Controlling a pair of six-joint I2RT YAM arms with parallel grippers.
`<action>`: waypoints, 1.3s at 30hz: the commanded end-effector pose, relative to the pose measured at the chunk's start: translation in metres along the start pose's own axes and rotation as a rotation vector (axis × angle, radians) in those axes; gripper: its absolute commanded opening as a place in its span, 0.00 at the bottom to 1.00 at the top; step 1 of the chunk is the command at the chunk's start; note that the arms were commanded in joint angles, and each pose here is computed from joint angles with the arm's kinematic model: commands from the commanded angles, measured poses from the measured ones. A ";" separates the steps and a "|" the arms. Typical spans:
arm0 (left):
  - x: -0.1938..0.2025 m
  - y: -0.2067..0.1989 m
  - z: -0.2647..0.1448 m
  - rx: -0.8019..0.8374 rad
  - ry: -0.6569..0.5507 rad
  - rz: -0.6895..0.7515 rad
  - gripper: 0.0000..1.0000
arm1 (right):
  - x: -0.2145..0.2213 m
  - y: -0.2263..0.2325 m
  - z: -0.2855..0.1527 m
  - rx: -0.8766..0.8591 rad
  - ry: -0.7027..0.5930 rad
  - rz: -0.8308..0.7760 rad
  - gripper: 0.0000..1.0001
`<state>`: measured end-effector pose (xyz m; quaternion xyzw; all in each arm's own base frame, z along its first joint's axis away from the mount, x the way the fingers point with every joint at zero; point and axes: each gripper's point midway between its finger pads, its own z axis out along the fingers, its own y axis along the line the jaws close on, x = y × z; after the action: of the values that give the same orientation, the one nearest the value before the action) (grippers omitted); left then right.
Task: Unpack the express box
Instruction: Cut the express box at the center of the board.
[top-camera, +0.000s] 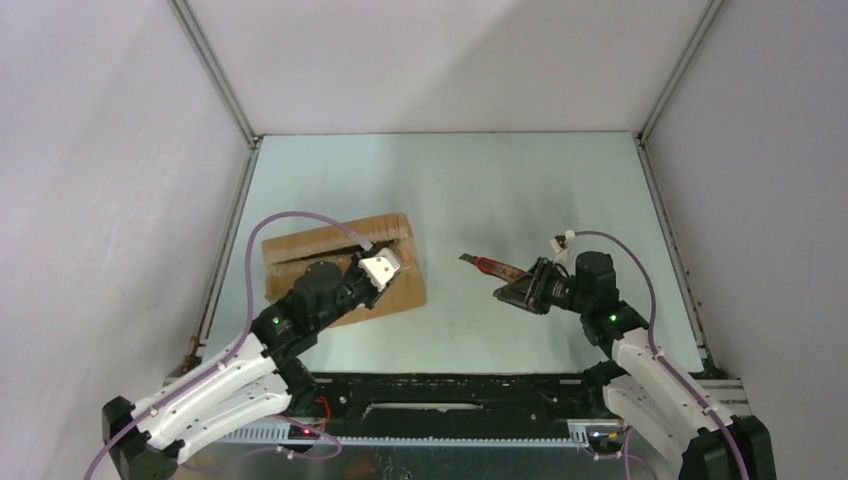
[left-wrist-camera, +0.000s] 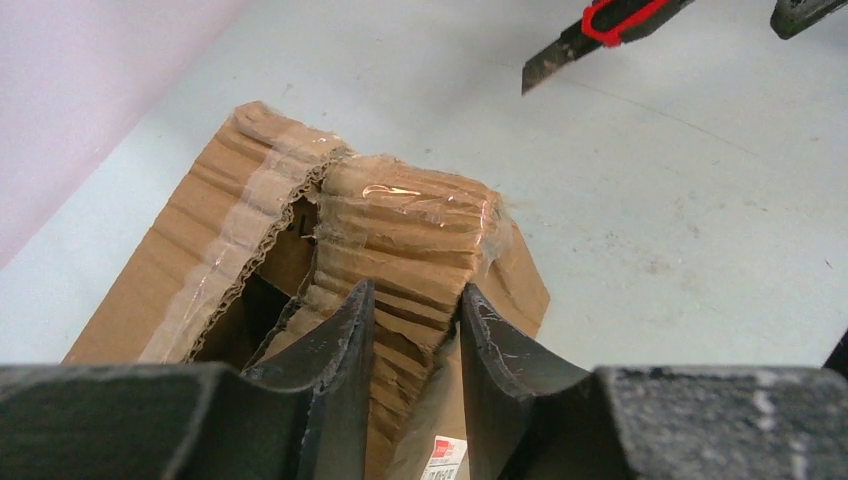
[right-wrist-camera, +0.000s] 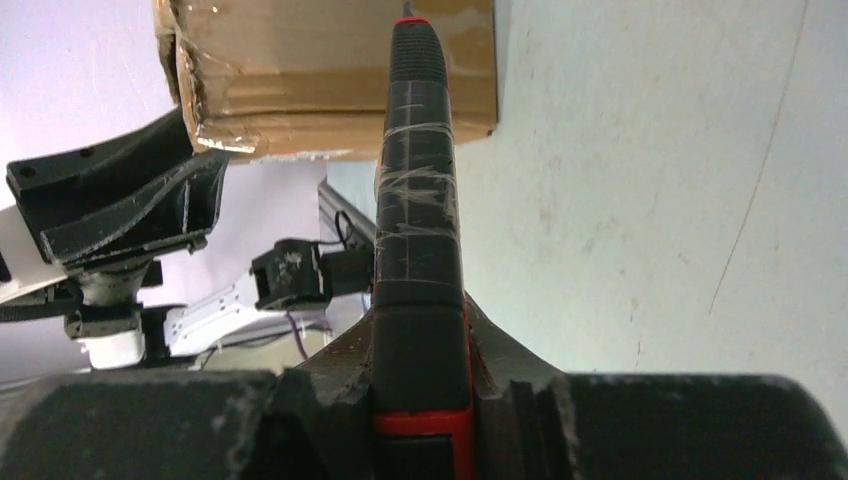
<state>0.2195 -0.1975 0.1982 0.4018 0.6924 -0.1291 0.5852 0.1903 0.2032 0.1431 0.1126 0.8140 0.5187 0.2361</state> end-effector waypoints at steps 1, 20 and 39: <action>0.015 -0.029 -0.007 0.141 0.020 -0.018 0.00 | 0.015 0.023 -0.012 -0.087 0.091 -0.037 0.00; 0.020 -0.145 -0.057 0.797 0.100 -0.107 0.00 | 0.001 0.060 -0.039 -0.199 0.041 -0.092 0.00; 0.016 -0.127 -0.042 0.668 0.112 -0.118 0.38 | -0.006 0.047 -0.068 -0.131 0.028 -0.122 0.00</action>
<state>0.1142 -0.2596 0.1939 0.5569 0.5846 -0.3615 0.4662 0.1638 0.1667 0.1916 0.0784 0.7917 0.5549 0.2433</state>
